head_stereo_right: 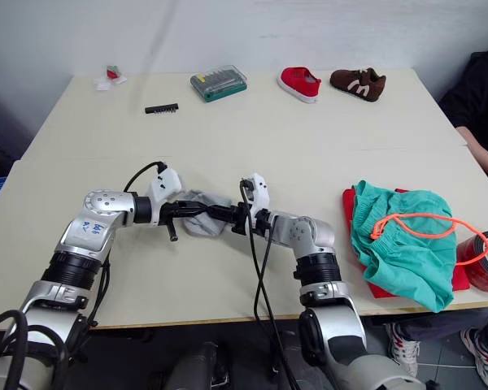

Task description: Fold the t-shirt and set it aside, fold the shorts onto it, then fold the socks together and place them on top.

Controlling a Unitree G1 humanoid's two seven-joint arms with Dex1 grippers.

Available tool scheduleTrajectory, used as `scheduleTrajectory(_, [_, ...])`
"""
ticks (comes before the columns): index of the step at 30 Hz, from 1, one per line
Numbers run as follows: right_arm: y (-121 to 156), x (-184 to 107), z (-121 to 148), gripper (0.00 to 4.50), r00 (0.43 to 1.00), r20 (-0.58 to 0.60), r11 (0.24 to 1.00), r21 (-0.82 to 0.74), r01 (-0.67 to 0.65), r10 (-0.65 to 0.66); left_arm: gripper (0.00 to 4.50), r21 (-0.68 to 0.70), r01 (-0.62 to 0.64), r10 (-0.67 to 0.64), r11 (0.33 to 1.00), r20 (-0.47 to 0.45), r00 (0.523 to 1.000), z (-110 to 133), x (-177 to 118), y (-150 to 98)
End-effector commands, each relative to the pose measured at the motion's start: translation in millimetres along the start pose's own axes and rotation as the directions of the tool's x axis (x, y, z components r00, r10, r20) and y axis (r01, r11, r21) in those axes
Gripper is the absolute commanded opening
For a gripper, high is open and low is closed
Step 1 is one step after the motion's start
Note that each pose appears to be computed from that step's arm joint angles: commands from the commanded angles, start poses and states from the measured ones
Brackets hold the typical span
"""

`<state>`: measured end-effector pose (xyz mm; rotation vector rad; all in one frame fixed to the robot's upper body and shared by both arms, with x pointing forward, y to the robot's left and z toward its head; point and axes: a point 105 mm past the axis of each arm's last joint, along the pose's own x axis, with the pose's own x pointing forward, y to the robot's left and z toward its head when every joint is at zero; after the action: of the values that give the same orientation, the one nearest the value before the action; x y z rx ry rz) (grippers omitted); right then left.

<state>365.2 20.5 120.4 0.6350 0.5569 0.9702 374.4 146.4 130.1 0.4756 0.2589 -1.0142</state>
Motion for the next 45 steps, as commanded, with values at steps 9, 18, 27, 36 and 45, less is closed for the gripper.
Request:
scheduleTrajectory(9, [3, -21, -1, 0.00, 1.000, -0.021, 0.996, -0.087, -0.025, 0.023, 1.38, -0.149, 0.081, -0.036, 0.986, 0.284, 0.958, 39, -30, 8])
scheduleTrajectory(18, [36, -127, 37, 0.00, 0.998, 0.054, 0.969, -0.247, -0.006, 0.020, 4.13, -0.028, 0.479, -0.414, 0.877, 0.459, 0.786, 117, -67, -42])
scheduleTrajectory(27, [36, -322, 85, 0.00, 0.862, 0.432, 0.905, -0.198, 0.377, -0.265, 4.45, 0.078, 0.578, -0.538, 0.813, 0.480, 0.693, 138, -55, -73])
scheduleTrajectory(36, [-10, -391, 56, 0.00, 0.648, 0.539, 0.819, 0.153, 0.553, -0.538, 4.45, 0.073, 0.557, -0.522, 0.827, 0.468, 0.713, 133, -47, -70])
scheduleTrajectory(45, [-71, -412, 16, 0.00, 0.467, 0.453, 0.633, 0.352, 0.690, -0.760, 4.45, 0.080, 0.514, -0.490, 0.854, 0.460, 0.741, 136, -41, -62])
